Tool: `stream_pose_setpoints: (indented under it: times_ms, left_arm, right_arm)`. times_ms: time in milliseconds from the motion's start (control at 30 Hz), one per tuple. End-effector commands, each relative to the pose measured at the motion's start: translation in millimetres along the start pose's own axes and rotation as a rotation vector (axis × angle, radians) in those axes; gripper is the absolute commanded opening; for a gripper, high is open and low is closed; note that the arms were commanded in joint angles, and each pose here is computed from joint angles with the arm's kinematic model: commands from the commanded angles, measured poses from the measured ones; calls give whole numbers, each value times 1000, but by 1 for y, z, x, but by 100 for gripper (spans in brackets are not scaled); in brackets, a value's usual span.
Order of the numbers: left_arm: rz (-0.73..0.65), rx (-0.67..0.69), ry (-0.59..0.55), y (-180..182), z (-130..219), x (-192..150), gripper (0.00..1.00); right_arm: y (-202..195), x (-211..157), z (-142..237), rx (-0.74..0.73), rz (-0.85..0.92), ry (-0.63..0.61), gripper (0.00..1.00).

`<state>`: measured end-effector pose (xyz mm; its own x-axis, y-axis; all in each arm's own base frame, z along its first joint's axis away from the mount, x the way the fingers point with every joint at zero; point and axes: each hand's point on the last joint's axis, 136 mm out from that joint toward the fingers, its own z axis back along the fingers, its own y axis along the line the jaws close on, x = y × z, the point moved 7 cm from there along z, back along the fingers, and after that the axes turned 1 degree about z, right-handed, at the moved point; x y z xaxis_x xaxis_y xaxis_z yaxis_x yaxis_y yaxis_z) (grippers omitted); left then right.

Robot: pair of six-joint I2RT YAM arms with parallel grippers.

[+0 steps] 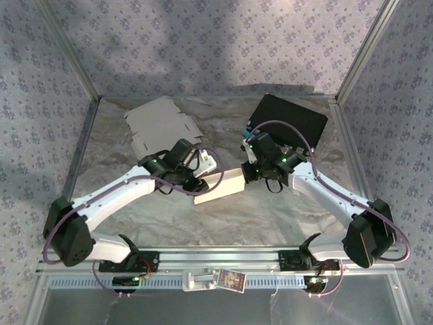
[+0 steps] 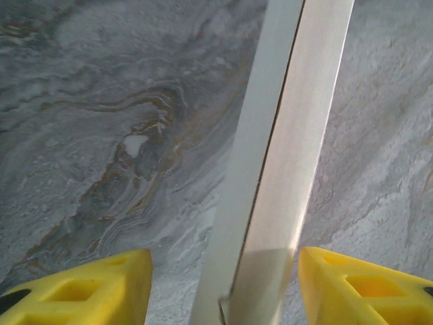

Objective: Fold the paper box

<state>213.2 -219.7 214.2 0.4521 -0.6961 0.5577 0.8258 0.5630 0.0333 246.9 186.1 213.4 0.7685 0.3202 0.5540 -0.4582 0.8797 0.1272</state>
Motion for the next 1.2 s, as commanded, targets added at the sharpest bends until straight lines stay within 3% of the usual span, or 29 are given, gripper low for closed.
stream_pose_setpoints:
  times_ms: [0,200,333,500,800,1167]
  left_arm:
    - [108,58,-103,6,18,5,61]
    - [232,147,-165,13,45,0,65]
    - [384,186,-55,22,62,-15,56]
    - [481,74,25,10,68,-26,48]
    - [456,79,123,13,53,-26,35]
    - [427,102,147,19,40,-22,34]
  right_arm:
    - [-1,-9,3,-65,-26,13,0]
    - [2,-11,2,-89,-42,22,0]
    - [4,-10,2,-91,-44,36,0]
    - [6,-8,1,-85,-49,44,0]
    - [9,-7,-1,-75,-41,61,0]
    - [9,-7,-1,-73,-43,64,0]
